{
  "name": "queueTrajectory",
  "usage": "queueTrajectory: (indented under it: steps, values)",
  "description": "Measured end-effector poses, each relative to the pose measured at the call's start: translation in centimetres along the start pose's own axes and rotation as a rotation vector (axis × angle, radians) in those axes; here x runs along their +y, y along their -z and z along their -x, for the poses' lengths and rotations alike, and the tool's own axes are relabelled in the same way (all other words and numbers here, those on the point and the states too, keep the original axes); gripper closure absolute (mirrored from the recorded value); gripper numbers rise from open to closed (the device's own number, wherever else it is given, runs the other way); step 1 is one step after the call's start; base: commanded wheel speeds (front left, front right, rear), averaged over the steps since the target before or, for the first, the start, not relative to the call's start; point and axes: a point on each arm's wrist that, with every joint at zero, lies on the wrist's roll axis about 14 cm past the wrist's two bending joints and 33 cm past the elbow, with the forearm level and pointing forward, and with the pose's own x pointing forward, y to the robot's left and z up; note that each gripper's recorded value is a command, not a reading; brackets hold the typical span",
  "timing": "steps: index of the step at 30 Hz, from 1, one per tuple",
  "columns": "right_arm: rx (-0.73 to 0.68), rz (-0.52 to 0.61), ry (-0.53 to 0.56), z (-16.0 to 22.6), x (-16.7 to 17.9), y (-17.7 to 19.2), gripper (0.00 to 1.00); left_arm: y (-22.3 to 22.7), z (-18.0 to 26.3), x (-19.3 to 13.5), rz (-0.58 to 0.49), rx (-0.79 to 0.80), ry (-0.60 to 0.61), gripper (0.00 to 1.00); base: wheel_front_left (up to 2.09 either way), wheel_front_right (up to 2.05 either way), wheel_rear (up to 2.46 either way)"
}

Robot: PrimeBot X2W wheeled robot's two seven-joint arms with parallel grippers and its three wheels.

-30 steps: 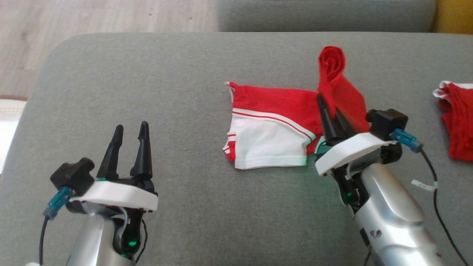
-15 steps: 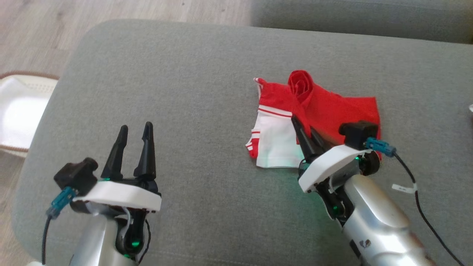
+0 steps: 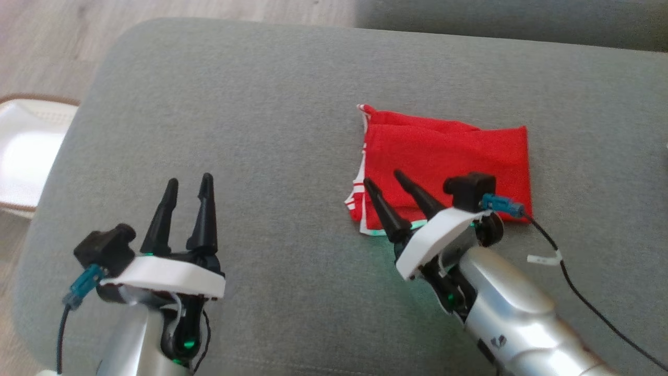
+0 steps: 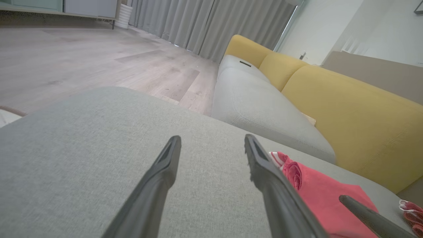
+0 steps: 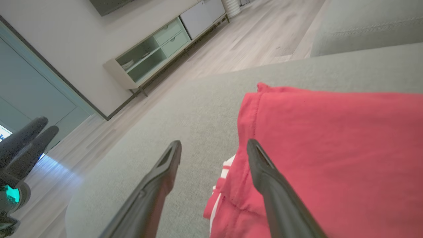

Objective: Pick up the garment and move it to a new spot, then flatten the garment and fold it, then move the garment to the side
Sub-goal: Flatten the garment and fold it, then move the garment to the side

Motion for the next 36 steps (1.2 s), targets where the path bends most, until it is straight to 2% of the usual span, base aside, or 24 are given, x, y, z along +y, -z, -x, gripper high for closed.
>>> queueTrajectory:
  steps: [4,8,14,20,27,36]
  values:
    - [-0.068,0.016,0.022,0.2,-0.8,-2.1,0.00,0.0,-0.5,-0.7,0.004,-0.001,0.022,0.00,0.00,0.00,0.00]
    - [-0.170,0.085,0.098,1.2,-3.4,-5.6,0.00,-0.1,-1.5,-2.5,0.011,-0.010,0.075,0.00,0.00,0.00,0.00]
    - [-0.277,0.227,0.283,4.7,-9.0,-9.7,0.00,-0.7,-3.3,-5.2,0.026,-0.041,0.150,0.00,0.00,0.00,0.00]
    - [-0.442,0.283,0.486,11.0,-13.8,-13.9,0.00,-1.6,-4.8,-7.5,0.039,-0.074,0.210,0.00,0.00,0.00,0.00]
    - [-0.452,0.306,0.633,16.3,-15.7,-11.8,0.00,-1.4,-5.0,-8.1,0.031,-0.073,0.225,0.00,0.00,0.00,0.00]
    - [-0.460,0.266,0.660,17.6,-15.8,-10.5,0.00,1.0,-3.9,-7.3,0.029,-0.002,0.200,0.00,0.00,0.00,0.00]
